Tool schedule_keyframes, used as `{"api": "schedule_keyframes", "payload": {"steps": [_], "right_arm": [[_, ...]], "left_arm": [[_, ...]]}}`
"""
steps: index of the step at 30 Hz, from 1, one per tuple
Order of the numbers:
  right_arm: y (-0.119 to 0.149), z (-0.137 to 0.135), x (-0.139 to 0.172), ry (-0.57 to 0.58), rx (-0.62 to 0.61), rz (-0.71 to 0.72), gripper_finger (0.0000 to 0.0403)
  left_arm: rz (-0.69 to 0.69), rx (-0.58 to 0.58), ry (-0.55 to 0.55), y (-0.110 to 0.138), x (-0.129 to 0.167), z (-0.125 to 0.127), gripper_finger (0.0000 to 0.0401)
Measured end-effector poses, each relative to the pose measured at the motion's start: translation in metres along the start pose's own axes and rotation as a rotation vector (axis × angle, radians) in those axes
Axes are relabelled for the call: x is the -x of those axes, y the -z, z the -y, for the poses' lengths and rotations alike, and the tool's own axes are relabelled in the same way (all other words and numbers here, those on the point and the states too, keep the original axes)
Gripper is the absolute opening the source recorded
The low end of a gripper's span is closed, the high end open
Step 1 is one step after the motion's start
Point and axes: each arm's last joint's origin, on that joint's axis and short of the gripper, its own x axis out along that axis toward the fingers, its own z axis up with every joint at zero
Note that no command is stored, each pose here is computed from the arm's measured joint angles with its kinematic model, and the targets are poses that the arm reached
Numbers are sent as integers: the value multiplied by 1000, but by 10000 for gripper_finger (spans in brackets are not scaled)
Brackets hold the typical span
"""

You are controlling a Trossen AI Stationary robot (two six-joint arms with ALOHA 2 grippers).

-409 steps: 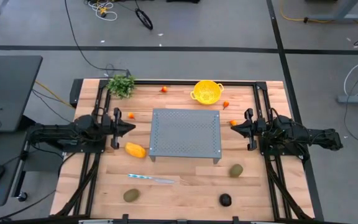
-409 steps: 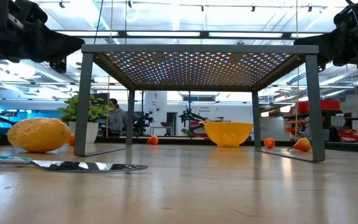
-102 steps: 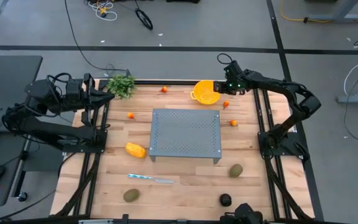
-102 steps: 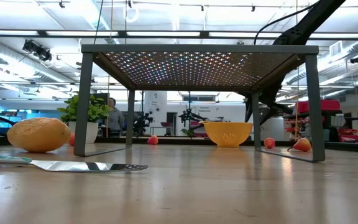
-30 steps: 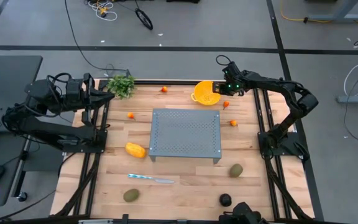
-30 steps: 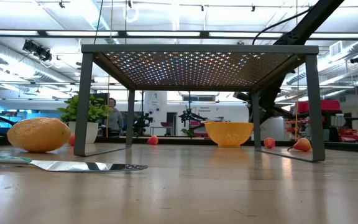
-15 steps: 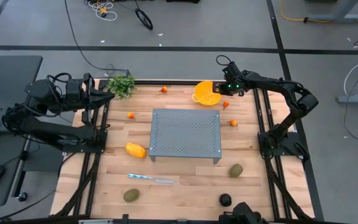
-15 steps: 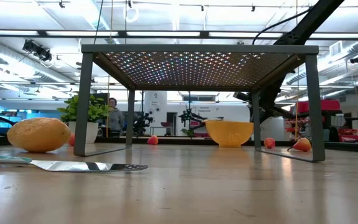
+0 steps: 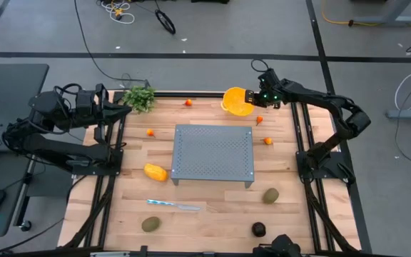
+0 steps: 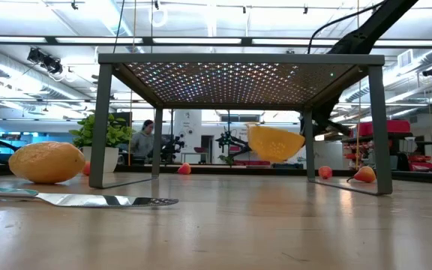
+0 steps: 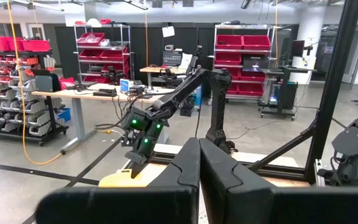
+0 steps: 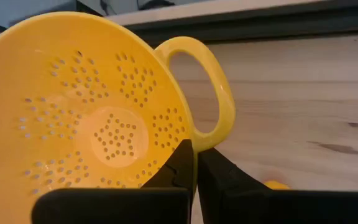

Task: Pick & Place Fruit
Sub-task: Put the strainer bowl on the shelf

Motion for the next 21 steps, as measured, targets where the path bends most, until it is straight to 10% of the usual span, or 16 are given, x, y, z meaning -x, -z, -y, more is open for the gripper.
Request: {"api": "schedule_keyframes", "payload": {"steps": [21], "right_arm": [[37,-44,93,-292,106,147,6]], "left_arm": [[0,14,0,0,0,0,4]]}}
